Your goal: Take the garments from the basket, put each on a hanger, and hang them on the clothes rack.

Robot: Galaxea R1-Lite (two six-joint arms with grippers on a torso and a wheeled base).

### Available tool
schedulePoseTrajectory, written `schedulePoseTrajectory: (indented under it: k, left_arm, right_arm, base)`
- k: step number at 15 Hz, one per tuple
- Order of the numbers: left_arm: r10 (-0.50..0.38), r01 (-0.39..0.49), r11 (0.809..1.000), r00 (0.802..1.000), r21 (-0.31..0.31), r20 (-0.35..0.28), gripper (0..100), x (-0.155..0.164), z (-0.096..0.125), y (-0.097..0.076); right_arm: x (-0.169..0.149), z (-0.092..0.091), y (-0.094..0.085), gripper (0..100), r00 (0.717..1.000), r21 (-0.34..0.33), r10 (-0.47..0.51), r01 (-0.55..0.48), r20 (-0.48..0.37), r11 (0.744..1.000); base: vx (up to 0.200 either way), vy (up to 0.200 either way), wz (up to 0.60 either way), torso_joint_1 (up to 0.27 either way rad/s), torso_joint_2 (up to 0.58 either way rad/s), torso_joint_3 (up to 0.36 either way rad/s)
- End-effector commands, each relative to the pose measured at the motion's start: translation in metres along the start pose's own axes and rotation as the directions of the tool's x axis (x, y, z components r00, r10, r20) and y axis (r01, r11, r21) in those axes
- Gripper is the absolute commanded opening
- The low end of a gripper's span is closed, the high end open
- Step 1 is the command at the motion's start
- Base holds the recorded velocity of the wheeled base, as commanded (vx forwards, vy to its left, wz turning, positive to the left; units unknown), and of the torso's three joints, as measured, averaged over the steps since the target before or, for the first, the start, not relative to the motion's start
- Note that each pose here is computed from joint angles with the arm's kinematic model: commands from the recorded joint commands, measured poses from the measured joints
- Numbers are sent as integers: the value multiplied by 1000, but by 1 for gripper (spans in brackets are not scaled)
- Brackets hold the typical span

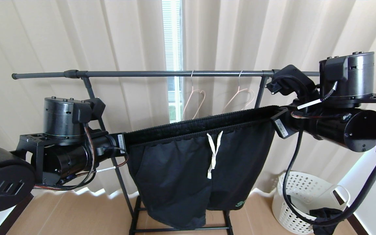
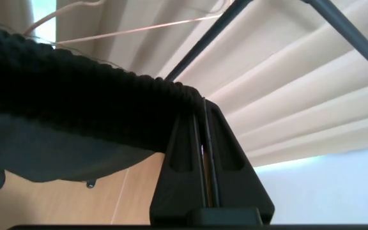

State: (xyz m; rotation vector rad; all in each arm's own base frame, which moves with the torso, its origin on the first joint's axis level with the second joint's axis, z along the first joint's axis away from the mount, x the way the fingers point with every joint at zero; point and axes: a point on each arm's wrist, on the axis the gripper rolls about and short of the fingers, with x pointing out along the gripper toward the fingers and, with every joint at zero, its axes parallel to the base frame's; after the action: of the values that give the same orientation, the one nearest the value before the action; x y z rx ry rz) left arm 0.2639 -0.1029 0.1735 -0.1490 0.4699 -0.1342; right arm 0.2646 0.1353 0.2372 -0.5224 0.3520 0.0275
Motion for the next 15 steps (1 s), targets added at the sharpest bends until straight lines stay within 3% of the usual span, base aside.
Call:
schedulePoseTrajectory:
  k: [1, 4, 5, 9, 11, 13, 15]
  left_arm:
    - [-39, 39, 999, 999, 6, 24, 0, -2, 6, -10]
    - [-54, 48, 995, 996, 92, 74, 0, 3, 28, -20]
    - [-56, 46, 992, 995, 117, 78, 0, 2, 38, -23]
    - [-68, 56, 991, 993, 122, 95, 0, 19, 62, -36]
    - [-85, 68, 988, 990, 138, 116, 0, 29, 70, -45]
    - [-93, 78, 989, 989, 128, 118, 0, 40, 72, -50]
    - [-116, 107, 991, 985, 79, 129, 0, 44, 76, -57]
  right_arm:
    - [-14, 0, 7, 0, 999, -16, 37, -36, 21, 999]
    - [-27, -1, 12, 0, 997, -42, 74, -73, 23, 996]
    - [-32, -4, 17, 0, 995, -97, 100, -99, -2, 990]
    - [-55, -14, 41, 0, 977, -208, 212, -214, -34, 954]
    - [-71, -16, 50, 0, 960, -265, 277, -279, -45, 923]
    - [-90, -17, 57, 0, 918, -305, 396, -388, -40, 870]
    - [-104, -17, 72, 0, 868, -344, 495, -474, -30, 810]
  base:
    - [0, 0, 0, 0, 0, 0]
    - [0, 0, 0, 0, 0, 0]
    - [0, 0, 0, 0, 0, 0]
    - [0, 0, 0, 0, 0, 0]
    - [0, 0, 0, 0, 0, 0]
    - [0, 0, 0, 0, 0, 0]
    - [0, 0, 0, 0, 0, 0]
